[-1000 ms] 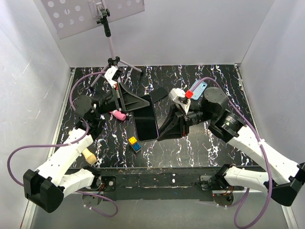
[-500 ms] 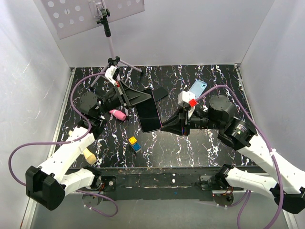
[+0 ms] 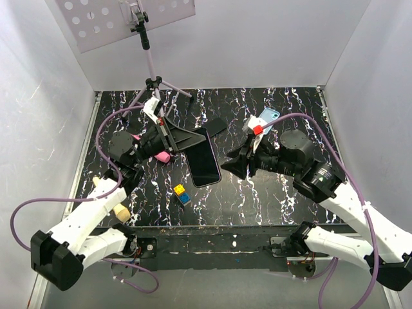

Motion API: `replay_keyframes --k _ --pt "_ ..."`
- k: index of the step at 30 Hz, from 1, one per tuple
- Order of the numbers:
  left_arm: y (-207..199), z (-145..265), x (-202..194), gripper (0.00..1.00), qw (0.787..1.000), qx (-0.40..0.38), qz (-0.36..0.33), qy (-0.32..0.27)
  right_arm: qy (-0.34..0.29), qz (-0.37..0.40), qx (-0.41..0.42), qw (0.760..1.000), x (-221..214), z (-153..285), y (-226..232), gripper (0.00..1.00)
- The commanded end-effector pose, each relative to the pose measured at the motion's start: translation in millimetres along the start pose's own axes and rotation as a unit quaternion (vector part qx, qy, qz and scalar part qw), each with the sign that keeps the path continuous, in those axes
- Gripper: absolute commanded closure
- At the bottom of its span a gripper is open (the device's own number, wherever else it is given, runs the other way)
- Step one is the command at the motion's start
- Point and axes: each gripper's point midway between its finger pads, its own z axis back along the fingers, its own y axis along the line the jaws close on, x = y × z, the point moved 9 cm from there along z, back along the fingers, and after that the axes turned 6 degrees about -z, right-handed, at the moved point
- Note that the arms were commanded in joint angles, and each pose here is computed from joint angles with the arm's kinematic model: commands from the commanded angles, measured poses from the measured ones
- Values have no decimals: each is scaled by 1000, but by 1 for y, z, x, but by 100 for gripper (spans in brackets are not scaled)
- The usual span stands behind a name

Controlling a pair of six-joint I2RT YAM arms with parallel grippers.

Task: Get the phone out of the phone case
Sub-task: Remove the phone case from the phone.

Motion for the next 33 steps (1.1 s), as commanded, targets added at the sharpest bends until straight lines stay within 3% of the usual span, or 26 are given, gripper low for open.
replay_keyframes --k 1,3,6,12,15,17,21,28,33 --pt "-11 11 13 100 988 42 -77 -123 -19 -132 68 989 1 2 23 43" --pt "-7 15 18 100 979 57 -92 -174 -31 -198 125 972 -8 -3 32 41" --pt "0 18 24 100 967 65 -83 -234 -104 -282 207 931 -11 -9 42 36" --pt "7 15 31 100 955 38 -58 -289 -194 -321 218 901 -7 -20 34 35" --pt "1 17 35 100 948 38 -67 -309 -215 -315 197 903 -1 -23 30 39" --pt "-5 14 36 100 952 36 -70 -297 -189 -303 189 915 6 -26 31 43" --pt "-4 8 35 100 961 2 -37 -275 -175 -294 192 920 13 -31 31 42" --pt "-3 8 35 100 957 -24 -23 -287 -168 -292 188 923 15 -37 29 46" --pt "-2 6 35 100 958 -30 -18 -286 -166 -282 190 926 16 -41 28 57"
